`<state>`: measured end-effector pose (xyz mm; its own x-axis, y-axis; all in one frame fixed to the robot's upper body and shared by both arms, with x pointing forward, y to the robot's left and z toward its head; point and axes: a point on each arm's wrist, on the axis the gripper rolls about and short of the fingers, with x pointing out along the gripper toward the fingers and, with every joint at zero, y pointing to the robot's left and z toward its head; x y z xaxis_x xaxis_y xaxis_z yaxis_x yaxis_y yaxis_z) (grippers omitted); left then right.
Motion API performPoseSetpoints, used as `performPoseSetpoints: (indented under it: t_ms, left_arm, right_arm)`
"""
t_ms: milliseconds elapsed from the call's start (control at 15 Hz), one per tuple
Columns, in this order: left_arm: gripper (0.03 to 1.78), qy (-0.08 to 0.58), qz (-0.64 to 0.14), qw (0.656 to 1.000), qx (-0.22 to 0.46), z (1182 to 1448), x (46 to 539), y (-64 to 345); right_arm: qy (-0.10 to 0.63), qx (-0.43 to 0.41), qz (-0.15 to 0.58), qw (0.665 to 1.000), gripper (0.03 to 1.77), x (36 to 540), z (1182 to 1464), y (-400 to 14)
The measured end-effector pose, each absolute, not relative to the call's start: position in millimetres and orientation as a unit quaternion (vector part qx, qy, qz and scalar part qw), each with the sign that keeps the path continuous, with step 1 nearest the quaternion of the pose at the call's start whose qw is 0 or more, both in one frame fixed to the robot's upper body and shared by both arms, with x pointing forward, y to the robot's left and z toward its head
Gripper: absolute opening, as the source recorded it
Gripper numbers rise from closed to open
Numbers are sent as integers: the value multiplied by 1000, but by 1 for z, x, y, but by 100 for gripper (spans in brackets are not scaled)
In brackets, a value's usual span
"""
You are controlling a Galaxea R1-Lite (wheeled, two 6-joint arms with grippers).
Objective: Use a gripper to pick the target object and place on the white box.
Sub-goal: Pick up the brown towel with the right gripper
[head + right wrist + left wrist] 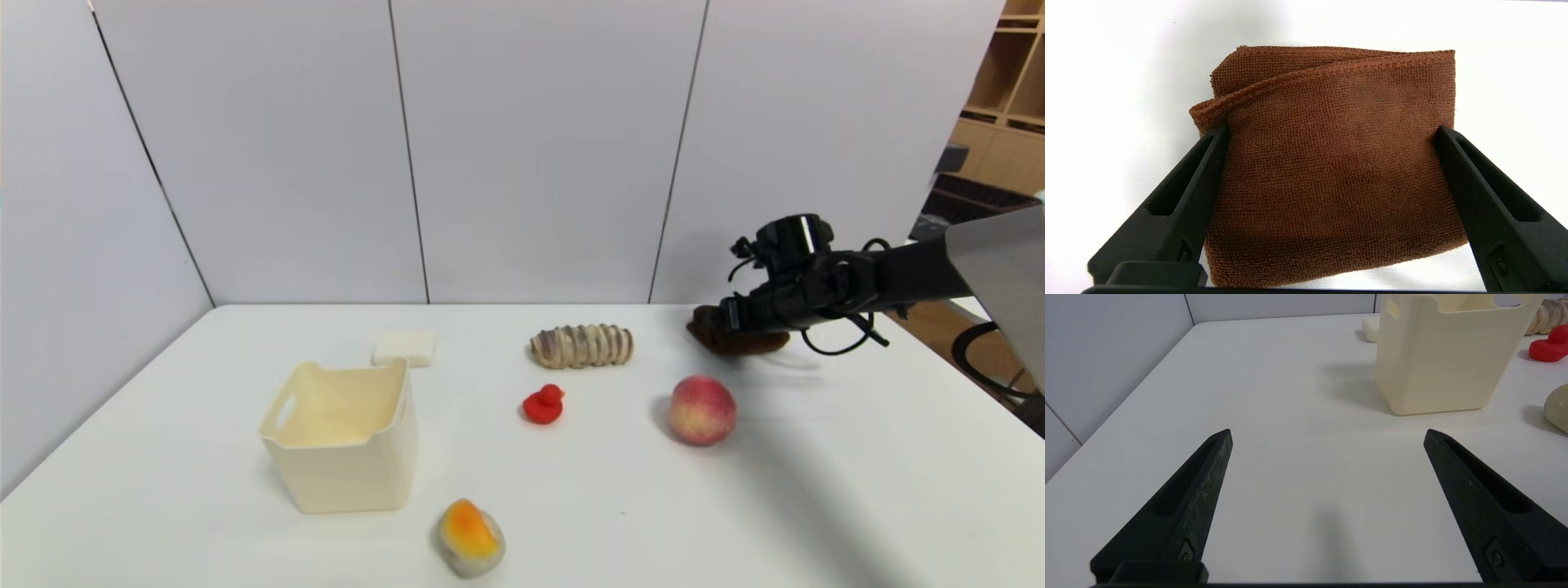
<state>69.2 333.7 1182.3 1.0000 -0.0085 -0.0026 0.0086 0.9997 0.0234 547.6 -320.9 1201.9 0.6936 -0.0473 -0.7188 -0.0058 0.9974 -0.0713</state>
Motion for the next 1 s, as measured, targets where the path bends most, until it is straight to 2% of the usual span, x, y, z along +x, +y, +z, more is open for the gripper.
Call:
performPoseSetpoints:
  t_ms: [133,400,733,800,867,1000]
  left_arm:
    - [169,1,-4,1000,11,1182,69,334]
    - [169,1,-4,1000,11,1182,69,334]
    - [169,1,-4,1000,11,1182,69,334]
    - [169,1,-5,1000,11,1182,69,334]
    - [169,1,-4,1000,11,1182,69,334]
    - [169,1,-4,1000,11,1182,69,334]
  right_arm:
    - [392,-34,-12,919,170,547,1202,-322]
    - [401,-34,-13,915,115,546,1200,-324]
    - [402,-34,-16,915,70,546,1200,-325]
    - [401,-34,-16,915,45,546,1201,-325]
    - [399,-34,-16,916,29,545,1203,-325]
    - [399,-31,-16,916,29,542,1211,-325]
